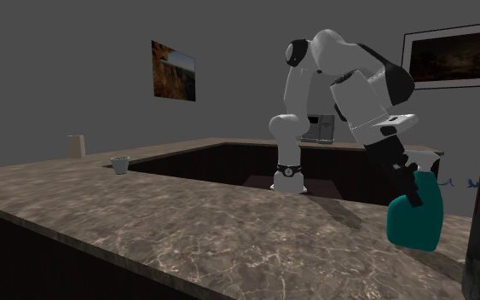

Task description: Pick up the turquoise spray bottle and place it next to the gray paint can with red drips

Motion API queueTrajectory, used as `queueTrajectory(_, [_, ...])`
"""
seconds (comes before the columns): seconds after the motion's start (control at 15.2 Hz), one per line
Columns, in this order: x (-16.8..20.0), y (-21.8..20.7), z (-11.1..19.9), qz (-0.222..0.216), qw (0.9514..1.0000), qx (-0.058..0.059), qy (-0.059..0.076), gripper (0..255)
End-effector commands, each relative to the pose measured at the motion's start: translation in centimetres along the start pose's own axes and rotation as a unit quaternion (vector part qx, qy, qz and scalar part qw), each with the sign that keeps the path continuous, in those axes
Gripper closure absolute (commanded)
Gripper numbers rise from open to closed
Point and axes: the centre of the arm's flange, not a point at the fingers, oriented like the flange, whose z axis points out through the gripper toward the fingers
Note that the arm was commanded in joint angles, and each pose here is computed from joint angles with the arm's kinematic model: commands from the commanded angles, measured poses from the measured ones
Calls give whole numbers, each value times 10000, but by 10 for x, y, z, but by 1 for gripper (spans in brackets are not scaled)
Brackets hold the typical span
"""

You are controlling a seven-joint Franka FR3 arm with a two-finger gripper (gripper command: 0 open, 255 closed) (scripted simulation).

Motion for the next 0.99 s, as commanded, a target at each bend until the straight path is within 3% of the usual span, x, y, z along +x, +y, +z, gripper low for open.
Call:
queueTrajectory(0.0, [0, 0, 0, 0, 10000, 0, 0, 0])
queueTrajectory(0.2, [0, 0, 0, 0, 10000, 0, 0, 0])
queueTrajectory(0.46, [0, 0, -50, 0, 10000, 0, 0, 0])
queueTrajectory(0.92, [0, 0, -50, 0, 10000, 0, 0, 0])
